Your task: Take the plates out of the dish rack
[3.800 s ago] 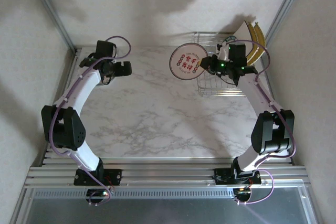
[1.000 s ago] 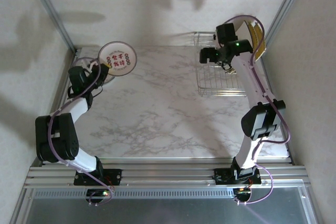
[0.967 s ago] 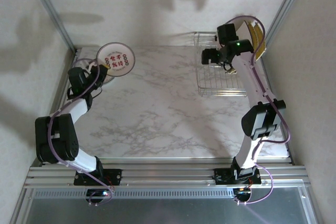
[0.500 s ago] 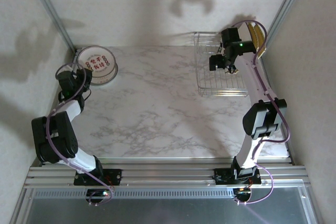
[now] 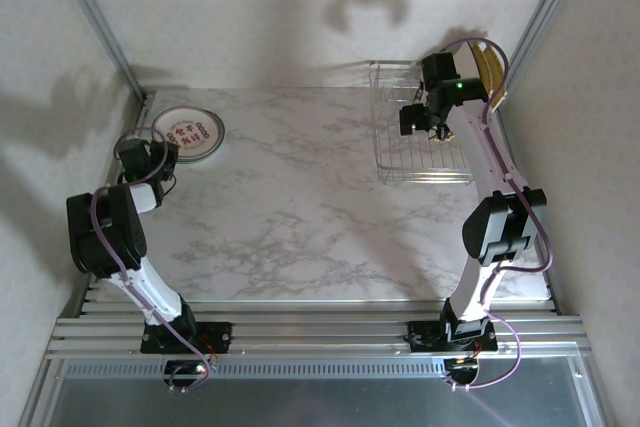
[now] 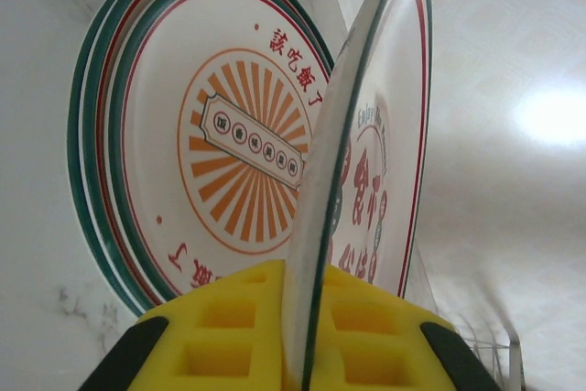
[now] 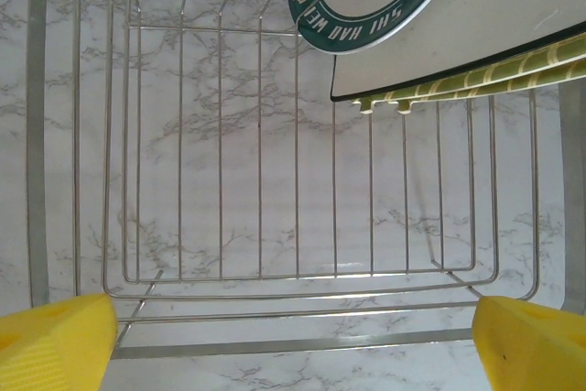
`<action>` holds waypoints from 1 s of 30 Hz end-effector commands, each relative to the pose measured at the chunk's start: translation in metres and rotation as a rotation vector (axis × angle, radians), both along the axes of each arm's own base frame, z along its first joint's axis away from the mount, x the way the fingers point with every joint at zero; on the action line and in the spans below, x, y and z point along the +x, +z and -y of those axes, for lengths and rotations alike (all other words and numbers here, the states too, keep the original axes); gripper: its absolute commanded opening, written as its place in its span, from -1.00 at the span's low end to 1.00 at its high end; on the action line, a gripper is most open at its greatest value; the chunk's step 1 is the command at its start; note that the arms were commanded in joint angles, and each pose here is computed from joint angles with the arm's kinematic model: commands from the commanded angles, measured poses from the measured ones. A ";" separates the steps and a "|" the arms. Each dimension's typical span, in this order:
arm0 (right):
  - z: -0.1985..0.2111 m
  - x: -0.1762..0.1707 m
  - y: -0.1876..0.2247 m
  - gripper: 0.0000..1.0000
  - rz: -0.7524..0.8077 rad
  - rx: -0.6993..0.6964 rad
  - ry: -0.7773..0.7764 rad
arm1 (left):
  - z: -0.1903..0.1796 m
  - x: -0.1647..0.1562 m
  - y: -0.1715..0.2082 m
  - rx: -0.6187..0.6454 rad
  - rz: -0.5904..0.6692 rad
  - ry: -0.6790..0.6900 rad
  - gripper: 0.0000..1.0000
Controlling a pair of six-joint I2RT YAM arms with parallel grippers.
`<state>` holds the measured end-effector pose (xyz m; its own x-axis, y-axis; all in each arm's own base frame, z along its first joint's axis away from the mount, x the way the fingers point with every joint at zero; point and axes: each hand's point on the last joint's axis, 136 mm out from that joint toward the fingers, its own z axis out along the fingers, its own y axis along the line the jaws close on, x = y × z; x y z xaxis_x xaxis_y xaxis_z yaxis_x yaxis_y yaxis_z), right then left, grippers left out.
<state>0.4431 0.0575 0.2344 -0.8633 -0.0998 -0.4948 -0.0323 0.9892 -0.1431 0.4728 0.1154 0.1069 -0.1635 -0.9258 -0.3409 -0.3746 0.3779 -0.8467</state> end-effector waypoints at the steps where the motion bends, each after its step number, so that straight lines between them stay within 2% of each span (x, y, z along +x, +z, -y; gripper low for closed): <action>1: 0.005 -0.008 0.014 0.98 0.025 -0.015 0.003 | -0.012 0.018 0.025 0.050 0.096 0.008 -1.00; 19: 0.003 -0.006 0.012 0.98 0.024 -0.008 0.007 | -0.030 0.045 -0.001 0.046 0.037 0.029 -1.00; 30: 0.002 -0.007 0.010 0.98 0.021 0.003 0.006 | -0.029 0.044 -0.018 0.053 -0.021 0.023 -1.00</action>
